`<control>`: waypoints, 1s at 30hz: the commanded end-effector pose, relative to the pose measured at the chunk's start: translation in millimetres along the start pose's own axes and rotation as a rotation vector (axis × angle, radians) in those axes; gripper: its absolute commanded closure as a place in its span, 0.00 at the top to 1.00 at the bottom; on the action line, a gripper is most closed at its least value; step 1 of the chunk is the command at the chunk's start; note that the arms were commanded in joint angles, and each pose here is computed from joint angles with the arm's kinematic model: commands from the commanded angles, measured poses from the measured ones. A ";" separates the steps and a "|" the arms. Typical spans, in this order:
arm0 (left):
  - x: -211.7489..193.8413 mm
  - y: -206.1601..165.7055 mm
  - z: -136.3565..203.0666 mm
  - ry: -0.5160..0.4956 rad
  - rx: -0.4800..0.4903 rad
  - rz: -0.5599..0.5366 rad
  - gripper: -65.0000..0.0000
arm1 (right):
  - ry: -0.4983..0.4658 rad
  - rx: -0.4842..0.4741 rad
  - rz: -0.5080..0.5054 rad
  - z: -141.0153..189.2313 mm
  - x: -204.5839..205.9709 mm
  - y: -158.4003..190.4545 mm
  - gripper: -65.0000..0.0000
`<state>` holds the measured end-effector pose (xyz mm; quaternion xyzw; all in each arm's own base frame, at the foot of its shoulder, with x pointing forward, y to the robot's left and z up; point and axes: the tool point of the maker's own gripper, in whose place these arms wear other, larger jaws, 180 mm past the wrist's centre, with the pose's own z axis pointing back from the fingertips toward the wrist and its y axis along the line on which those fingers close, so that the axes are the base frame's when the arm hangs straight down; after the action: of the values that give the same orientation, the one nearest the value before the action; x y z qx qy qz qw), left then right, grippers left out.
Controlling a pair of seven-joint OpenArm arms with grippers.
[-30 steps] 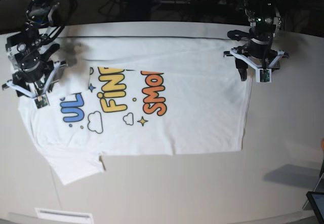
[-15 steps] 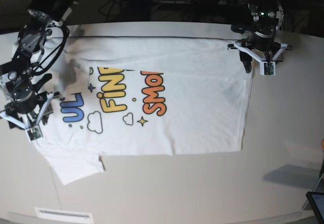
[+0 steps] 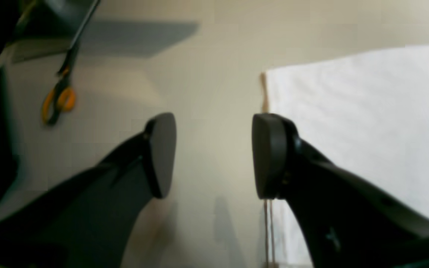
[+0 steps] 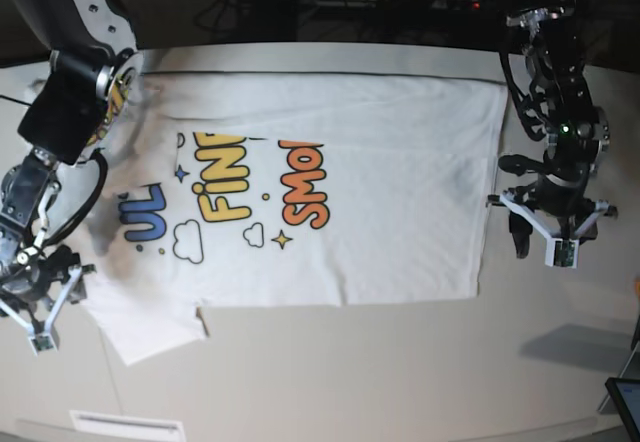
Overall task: Fold the T-shirt properly
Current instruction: 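Release the collar edge and move both grippers out toward the hem corners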
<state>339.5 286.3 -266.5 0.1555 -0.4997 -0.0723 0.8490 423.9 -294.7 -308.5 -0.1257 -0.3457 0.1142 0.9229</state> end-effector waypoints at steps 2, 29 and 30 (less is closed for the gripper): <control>10.8 16.3 -8.5 -0.026 0.025 -0.023 0.48 | -0.076 0.006 -0.026 -0.1 31.5 -9.9 0.66; -10.9 34.2 -32.7 -0.023 0.035 -0.009 0.48 | -0.212 0.366 -0.695 -57.7 -4.8 -51.7 0.67; -11.7 33.9 -32.3 -0.022 0.034 -0.010 0.48 | -0.214 0.363 -0.696 -58.3 -7.0 -51.6 0.67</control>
<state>354.9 321.9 -298.2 0.1598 -0.4872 -0.0692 0.8557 446.0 -340.5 -371.1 0.1814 -0.3913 -0.1332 0.8923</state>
